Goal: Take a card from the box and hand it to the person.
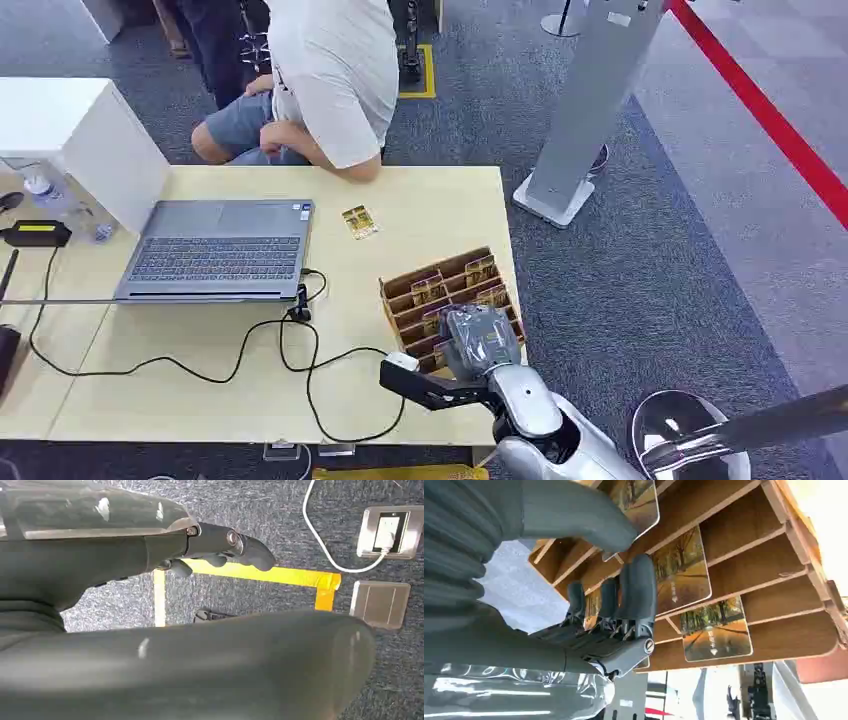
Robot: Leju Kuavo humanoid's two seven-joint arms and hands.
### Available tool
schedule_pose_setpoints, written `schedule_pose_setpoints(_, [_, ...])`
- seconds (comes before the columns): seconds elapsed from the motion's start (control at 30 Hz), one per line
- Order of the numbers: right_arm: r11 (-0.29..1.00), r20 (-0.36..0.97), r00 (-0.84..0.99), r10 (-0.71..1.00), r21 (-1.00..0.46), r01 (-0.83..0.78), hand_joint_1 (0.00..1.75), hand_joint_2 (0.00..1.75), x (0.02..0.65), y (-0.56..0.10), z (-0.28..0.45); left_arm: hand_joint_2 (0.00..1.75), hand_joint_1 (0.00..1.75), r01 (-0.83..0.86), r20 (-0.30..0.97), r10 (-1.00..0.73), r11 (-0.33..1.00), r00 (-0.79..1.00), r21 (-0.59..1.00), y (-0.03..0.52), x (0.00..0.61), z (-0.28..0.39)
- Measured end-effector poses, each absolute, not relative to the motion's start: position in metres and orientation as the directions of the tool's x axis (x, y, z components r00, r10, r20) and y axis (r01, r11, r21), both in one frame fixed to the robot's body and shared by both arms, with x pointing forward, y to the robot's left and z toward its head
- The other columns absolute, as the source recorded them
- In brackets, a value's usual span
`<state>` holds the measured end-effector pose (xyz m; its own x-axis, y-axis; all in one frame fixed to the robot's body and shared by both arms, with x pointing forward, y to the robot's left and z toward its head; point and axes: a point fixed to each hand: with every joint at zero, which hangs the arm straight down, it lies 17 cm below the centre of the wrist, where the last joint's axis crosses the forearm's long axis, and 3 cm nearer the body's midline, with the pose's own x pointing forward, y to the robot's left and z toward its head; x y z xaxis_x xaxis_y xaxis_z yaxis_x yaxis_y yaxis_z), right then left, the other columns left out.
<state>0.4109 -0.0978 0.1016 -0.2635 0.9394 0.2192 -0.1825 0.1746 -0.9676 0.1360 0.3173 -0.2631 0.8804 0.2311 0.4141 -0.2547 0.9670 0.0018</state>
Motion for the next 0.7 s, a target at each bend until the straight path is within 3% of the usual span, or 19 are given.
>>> schedule_pose_setpoints(0.7, [0.181, 0.234, -0.253, 0.939, -0.96, -0.215, 1.03, 1.75, 0.407, -0.1, 0.091, 0.0, 0.0, -0.254, 0.414, 0.231, 0.967, 0.88, 0.001, 0.317, 0.136, -0.263])
